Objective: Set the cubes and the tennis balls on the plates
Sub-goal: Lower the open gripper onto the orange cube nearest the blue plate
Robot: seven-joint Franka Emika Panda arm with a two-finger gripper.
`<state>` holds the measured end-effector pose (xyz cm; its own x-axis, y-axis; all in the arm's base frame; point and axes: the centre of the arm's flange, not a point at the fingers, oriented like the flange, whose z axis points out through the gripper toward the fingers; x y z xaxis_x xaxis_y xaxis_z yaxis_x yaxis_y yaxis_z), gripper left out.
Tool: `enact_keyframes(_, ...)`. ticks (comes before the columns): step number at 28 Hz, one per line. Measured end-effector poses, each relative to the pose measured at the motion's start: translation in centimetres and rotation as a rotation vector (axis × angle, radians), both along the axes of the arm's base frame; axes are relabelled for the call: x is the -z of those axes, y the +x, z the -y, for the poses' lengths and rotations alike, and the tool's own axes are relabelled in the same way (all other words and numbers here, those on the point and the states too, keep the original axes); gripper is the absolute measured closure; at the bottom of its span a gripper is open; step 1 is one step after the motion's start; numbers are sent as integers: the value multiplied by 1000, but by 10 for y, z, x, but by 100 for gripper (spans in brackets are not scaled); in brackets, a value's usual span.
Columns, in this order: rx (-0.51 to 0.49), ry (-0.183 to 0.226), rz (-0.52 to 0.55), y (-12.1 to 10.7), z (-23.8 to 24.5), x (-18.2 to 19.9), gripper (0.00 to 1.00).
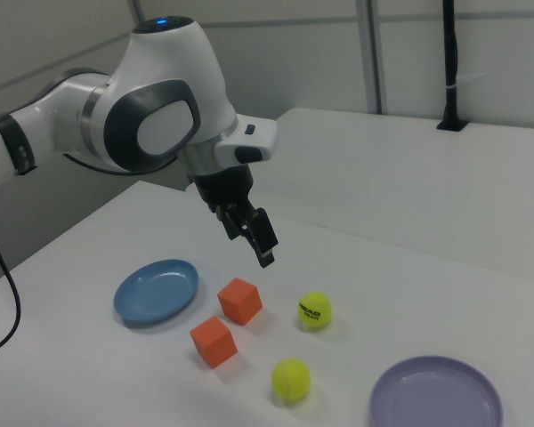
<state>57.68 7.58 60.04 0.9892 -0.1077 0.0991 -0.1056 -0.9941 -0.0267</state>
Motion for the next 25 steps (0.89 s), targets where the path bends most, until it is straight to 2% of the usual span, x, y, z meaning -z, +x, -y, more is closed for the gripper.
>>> enact_keyframes(2, -4, 15, 7, 1, -4, 0, 0)
enact_keyframes(5, -23, 93, 70, 10, -26, 1, 0)
enact_keyframes(7, -44, 109, 92, 14, -43, 7, 0)
enact_keyframes(16, -129, 133, 80, 32, -104, 61, 0)
enact_keyframes(25, -236, 144, 35, 43, -141, 117, 0)
